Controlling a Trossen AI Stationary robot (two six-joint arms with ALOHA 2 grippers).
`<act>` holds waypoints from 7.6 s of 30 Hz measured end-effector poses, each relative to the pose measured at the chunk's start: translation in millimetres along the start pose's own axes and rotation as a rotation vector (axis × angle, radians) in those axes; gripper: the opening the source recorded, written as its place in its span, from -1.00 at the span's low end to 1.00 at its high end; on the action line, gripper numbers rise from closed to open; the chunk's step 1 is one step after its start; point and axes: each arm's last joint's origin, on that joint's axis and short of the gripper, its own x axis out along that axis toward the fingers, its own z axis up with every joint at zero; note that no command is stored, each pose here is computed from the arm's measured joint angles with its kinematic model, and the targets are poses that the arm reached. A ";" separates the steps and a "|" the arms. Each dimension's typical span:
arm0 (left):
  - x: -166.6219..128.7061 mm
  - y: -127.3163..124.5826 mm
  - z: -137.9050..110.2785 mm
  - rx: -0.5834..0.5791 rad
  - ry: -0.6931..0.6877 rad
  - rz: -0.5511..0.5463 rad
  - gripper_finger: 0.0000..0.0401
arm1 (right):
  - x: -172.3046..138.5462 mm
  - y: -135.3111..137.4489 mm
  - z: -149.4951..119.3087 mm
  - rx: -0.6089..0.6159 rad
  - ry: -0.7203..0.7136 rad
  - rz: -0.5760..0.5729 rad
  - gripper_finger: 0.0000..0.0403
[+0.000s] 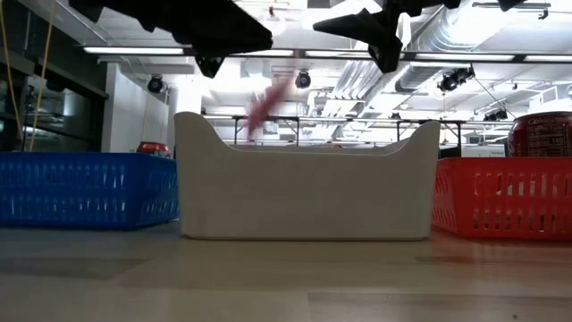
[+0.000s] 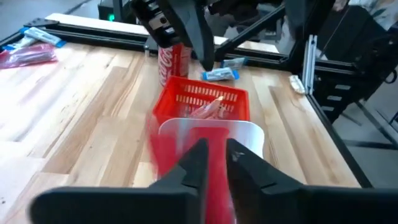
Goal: Sort candy
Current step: Put the red candy into the white bin, then put the white chocolate into the blue bin, then put the pink candy into the white bin
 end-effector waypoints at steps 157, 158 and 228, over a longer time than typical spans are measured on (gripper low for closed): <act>-14.6 11.2 92.4 -0.098 -0.328 0.112 -0.89 | 11.8 46.3 80.0 -0.813 0.216 -0.312 -0.85; -16.4 12.2 91.7 -0.088 -0.309 0.121 -0.89 | 11.5 46.0 79.8 -0.810 0.219 -0.316 -0.79; -170.6 18.5 39.8 -0.537 -0.030 0.335 0.19 | -84.7 -13.8 37.2 -0.057 0.645 -1.033 0.32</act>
